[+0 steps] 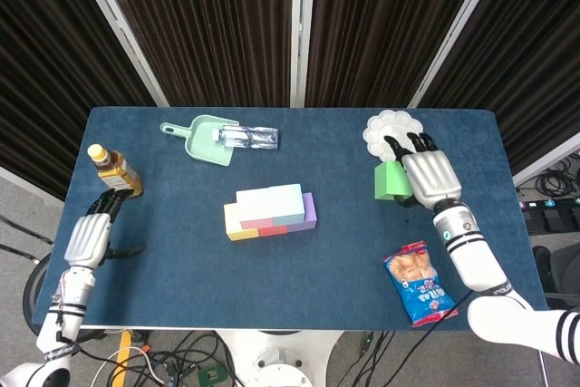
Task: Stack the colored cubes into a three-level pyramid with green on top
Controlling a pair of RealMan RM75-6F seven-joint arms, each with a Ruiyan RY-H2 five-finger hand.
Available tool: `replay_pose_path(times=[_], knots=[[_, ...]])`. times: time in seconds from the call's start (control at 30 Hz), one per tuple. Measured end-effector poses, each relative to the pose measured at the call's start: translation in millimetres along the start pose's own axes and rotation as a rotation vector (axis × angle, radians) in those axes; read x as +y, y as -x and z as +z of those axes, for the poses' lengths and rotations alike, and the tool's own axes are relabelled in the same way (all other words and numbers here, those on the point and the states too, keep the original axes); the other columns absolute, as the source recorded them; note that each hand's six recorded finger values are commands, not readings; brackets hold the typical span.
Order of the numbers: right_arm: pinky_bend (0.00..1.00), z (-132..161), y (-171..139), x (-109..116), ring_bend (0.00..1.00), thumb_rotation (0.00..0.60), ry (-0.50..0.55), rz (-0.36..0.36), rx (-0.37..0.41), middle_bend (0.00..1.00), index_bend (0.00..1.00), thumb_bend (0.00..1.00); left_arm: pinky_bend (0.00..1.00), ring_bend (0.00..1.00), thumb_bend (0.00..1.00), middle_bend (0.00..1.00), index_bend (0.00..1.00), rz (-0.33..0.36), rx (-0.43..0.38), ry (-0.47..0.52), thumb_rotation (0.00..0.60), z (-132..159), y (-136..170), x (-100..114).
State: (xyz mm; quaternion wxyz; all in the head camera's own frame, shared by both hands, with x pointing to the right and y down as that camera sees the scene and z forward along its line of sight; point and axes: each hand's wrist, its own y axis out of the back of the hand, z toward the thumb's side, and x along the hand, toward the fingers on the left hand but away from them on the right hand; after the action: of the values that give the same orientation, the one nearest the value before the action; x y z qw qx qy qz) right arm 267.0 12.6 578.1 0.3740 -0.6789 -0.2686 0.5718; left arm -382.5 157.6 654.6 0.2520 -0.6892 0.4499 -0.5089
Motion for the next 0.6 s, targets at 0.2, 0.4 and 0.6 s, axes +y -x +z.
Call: replay_pose_path(times=[0.2,0.4,0.6], knots=[[0.0,55.6,12.0,34.3,0.02,0.6,0.009,0.036,0.109,0.44,0.0,0.2,0.14,0.03,0.04,0.1,0.11,0.017,-0.023,0.007,0.6,4.3,5.3,5.1],[0.0,114.1,18.9,52.6,0.02,0.6,-0.014,0.08,0.221,0.45,0.0,0.2,0.14,0.03,0.04,0.1,0.11,-0.002,-0.051,-0.01,0.6,7.8,8.5,-0.2],[0.0,158.8,22.4,54.3,0.04,0.6,-0.033,0.109,0.27,0.45,0.0,0.2,0.14,0.03,0.04,0.1,0.11,-0.019,-0.092,-0.071,0.6,13.0,12.3,-6.8]])
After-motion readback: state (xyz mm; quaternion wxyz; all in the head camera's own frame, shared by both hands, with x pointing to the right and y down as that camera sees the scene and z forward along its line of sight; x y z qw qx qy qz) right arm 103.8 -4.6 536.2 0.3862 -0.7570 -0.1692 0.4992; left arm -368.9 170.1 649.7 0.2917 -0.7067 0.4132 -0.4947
